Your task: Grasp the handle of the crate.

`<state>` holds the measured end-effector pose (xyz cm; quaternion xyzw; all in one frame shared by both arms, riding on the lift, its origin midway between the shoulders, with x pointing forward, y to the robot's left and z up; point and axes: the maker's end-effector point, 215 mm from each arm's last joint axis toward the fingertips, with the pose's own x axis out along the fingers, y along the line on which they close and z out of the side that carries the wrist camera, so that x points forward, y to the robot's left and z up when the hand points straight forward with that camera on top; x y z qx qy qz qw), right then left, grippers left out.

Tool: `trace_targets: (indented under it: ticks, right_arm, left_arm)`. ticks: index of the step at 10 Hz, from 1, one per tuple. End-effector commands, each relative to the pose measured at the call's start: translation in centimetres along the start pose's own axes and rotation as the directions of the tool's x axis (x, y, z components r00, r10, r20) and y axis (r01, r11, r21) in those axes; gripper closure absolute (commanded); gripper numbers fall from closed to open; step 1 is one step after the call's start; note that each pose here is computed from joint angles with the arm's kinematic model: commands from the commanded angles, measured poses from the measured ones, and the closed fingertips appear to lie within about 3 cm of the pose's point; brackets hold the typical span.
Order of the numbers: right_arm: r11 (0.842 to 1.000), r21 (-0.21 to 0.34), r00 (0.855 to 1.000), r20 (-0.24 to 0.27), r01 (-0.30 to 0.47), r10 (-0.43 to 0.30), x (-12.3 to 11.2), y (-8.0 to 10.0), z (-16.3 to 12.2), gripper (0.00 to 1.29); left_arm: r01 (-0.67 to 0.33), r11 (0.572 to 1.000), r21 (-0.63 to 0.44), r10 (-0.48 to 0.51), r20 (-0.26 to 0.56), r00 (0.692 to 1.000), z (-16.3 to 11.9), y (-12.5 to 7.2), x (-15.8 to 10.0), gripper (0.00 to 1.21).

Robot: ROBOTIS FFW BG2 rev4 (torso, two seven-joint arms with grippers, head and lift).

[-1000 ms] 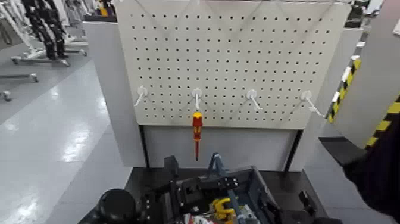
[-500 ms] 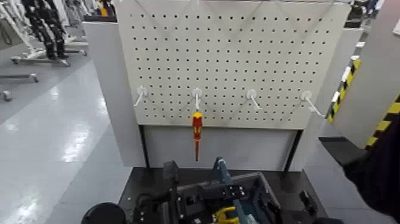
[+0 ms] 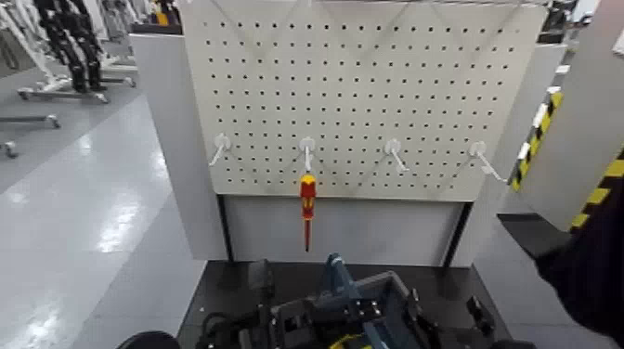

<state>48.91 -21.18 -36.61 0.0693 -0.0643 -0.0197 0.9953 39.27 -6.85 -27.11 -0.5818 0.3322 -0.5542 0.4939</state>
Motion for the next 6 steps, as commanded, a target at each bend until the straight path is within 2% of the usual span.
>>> trace_targets:
  ticks: [1,6]
  right_arm:
    - [1.000,-0.001,1.000,-0.001,-0.003,0.003,0.08,0.02,0.03,0.13]
    - [0.999,-0.040,1.000,0.008,-0.015,0.015,0.19,0.20,0.44,0.13]
  left_arm:
    - [0.007,1.000,0.001,-0.007,0.013,1.000,0.38,-0.32,-0.24,1.19]
    - [0.001,1.000,0.013,-0.001,0.017,1.000,0.80,-0.54,-0.26,1.19]
